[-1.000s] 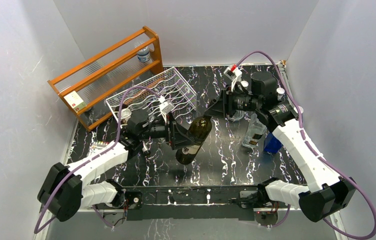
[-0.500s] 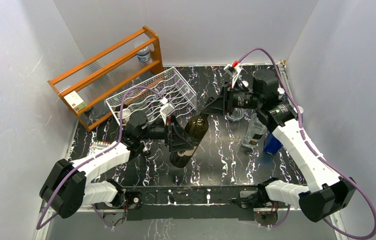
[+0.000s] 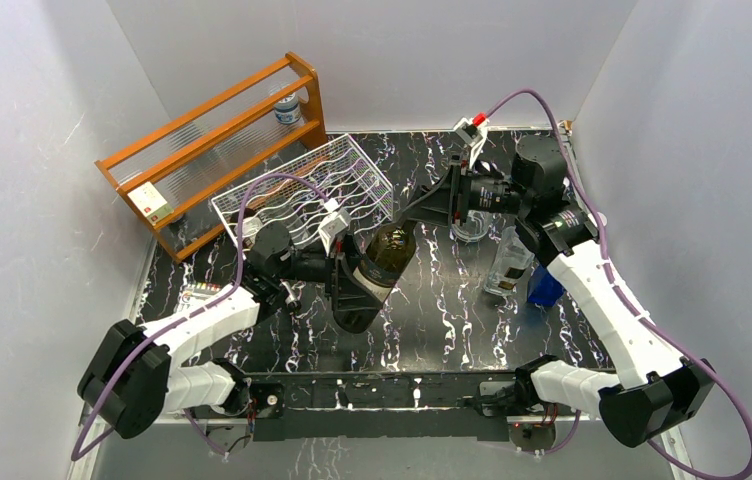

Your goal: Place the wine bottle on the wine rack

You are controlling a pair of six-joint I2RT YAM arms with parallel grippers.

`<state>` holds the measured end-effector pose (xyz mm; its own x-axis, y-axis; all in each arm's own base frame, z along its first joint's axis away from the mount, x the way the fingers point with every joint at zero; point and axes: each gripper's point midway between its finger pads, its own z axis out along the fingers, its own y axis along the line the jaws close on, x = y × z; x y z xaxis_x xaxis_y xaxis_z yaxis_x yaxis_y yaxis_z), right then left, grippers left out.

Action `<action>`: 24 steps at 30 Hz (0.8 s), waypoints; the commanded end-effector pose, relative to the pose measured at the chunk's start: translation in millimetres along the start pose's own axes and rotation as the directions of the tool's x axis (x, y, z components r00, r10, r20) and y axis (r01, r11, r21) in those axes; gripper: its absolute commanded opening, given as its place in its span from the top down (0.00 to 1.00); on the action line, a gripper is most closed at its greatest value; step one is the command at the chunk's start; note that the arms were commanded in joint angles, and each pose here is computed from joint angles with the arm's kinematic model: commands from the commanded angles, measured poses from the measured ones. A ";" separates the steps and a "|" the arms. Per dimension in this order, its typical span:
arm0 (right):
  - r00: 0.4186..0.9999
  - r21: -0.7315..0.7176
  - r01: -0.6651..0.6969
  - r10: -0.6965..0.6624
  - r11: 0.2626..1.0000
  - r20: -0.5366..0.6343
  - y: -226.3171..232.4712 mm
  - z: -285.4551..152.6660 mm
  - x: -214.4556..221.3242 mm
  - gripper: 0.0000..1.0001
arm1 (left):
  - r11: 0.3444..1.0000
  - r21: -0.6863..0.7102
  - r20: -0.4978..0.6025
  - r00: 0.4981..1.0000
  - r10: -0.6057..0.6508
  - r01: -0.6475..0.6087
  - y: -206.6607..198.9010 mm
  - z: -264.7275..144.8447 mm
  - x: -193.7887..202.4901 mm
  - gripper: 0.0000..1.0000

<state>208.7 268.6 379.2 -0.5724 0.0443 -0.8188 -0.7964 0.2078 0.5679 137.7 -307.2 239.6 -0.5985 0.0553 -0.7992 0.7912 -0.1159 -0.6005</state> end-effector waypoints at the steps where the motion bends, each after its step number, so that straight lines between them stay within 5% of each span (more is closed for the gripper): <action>1: 0.985 -0.105 0.141 -0.128 0.984 0.119 53.1 -13.7 -42.0 1.00 | 0.989 0.085 -0.015 0.993 0.121 -0.119 -18.9 0.8 -8.5 0.36; 5: 0.986 -0.097 0.135 -0.124 0.986 0.114 52.4 -14.4 -40.7 1.00 | 0.983 0.031 -0.015 0.984 0.179 -0.178 -12.9 0.7 -15.4 0.62; 8: 0.988 -0.063 0.125 -0.119 0.990 0.095 44.6 -14.0 -36.6 1.00 | 0.970 -0.048 -0.030 0.971 0.239 -0.240 -4.3 -0.1 -27.0 1.00; 12: 0.989 -0.037 0.141 -0.139 0.989 0.053 39.6 -17.5 -24.1 0.60 | 0.925 -0.158 -0.030 0.938 0.344 -0.344 4.1 -5.1 -44.7 1.00; 16: 0.983 -0.027 0.174 -0.172 0.984 0.060 44.3 -23.1 -22.7 0.34 | 0.860 -0.235 -0.036 0.888 0.458 -0.453 2.4 -13.8 -61.2 1.00; 20: 0.976 -0.016 0.209 -0.207 0.978 0.071 46.2 -25.3 -26.4 0.15 | 0.762 -0.344 -0.039 0.819 0.572 -0.548 0.2 -29.2 -79.0 1.00; 24: 0.966 0.015 0.245 -0.245 0.969 0.084 44.5 -25.9 -35.2 0.08 | 0.647 -0.409 -0.092 0.735 0.672 -0.643 -1.6 -44.0 -89.4 1.00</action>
<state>190.5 255.7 405.3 -0.4548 0.0444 -0.8895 -0.8647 0.2171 0.4529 180.5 -282.2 254.5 -0.1958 0.0966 -0.9759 0.9622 0.2111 -0.1722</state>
